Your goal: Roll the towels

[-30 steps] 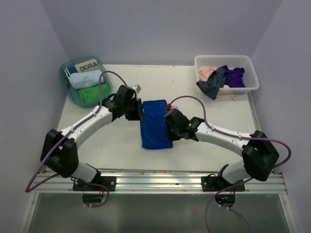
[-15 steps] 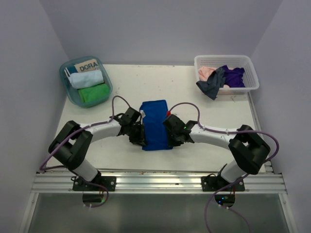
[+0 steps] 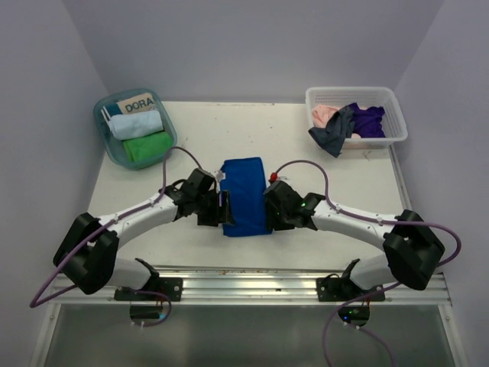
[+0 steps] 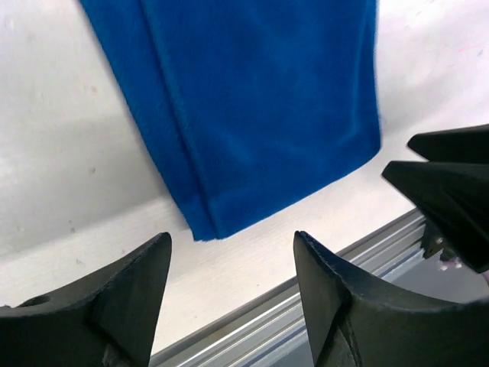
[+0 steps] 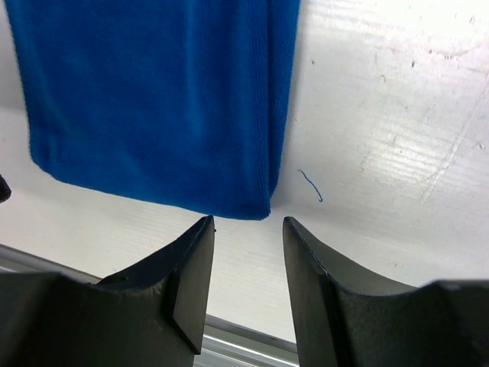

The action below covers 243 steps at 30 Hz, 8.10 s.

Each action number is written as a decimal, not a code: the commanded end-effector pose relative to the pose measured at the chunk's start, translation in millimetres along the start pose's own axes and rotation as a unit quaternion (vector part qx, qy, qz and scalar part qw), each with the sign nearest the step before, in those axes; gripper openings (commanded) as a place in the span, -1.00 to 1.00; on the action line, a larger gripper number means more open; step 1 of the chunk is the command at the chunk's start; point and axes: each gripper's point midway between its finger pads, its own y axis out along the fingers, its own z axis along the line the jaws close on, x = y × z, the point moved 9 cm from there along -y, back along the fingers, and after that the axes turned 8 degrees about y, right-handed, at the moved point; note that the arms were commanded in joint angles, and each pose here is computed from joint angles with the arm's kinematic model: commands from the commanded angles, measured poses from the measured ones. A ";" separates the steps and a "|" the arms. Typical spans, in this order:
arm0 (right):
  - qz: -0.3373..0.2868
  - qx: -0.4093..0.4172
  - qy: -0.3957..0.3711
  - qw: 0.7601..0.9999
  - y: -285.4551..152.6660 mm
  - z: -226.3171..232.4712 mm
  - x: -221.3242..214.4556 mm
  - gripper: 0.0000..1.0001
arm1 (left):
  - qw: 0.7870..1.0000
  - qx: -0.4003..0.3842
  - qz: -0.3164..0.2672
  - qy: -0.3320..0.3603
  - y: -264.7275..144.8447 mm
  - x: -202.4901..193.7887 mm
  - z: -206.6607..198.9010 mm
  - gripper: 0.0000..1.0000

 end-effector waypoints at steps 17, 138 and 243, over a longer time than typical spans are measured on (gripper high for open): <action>0.037 0.015 0.005 0.999 19.7 -2.9 -16.6 -0.12 | 0.998 0.035 0.049 -0.023 35.2 -38.8 16.4 -0.17; -0.062 -0.011 0.021 0.998 -18.6 11.9 38.6 -1.00 | 0.998 0.014 -0.027 -0.047 -5.1 54.9 -0.5 -1.00; -0.067 -0.009 0.008 0.998 18.9 28.3 89.3 -1.00 | 0.998 0.018 -0.002 -0.057 12.7 67.6 11.4 -1.00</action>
